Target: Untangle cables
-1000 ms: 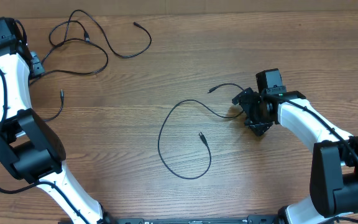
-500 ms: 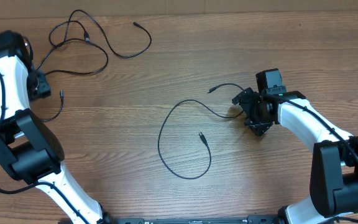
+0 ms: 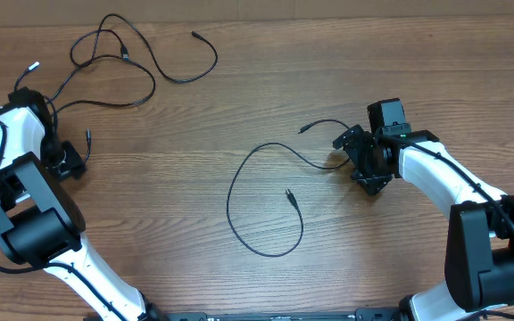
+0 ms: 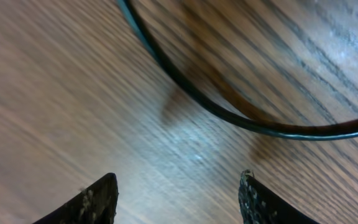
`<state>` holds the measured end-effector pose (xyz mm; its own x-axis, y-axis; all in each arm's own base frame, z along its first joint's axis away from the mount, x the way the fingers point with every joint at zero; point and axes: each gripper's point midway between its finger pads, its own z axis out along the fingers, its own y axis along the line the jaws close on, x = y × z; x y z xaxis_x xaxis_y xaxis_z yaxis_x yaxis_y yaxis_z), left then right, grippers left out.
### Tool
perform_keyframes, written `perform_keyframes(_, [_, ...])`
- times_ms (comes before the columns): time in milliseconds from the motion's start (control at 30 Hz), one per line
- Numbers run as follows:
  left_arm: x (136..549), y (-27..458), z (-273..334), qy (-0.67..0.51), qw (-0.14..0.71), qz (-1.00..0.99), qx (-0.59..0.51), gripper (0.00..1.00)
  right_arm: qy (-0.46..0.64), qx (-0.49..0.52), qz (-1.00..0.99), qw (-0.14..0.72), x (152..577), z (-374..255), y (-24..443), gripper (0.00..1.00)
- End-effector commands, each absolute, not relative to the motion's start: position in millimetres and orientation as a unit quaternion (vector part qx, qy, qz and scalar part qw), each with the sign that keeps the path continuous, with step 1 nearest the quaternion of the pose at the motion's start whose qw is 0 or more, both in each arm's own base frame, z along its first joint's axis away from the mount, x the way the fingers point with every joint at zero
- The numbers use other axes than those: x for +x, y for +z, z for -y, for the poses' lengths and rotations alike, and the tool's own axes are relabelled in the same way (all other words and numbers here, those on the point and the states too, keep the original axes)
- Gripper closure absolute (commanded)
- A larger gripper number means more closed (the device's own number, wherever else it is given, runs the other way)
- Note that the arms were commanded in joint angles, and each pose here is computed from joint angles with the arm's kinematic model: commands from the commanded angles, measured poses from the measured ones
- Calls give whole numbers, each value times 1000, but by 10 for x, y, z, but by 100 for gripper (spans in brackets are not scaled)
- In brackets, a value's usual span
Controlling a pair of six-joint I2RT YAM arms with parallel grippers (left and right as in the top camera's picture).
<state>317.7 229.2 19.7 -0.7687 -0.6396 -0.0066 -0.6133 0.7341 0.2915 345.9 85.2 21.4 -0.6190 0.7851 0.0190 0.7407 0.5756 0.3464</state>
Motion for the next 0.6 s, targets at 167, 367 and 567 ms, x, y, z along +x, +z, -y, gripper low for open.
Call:
perform_keyframes(167, [3185,-119,-2157,-110,33,932,345,31,157,430,-886,70,3446,-835,193,0])
perform_keyframes(367, [3294,-194,-2228,-115,-1,930,349,39,157,430,-886,70,3448,-836,193,0])
perform_keyframes(567, [3519,-188,-2351,-122,-55,926,354,60,157,430,-886,70,3448,-835,193,0])
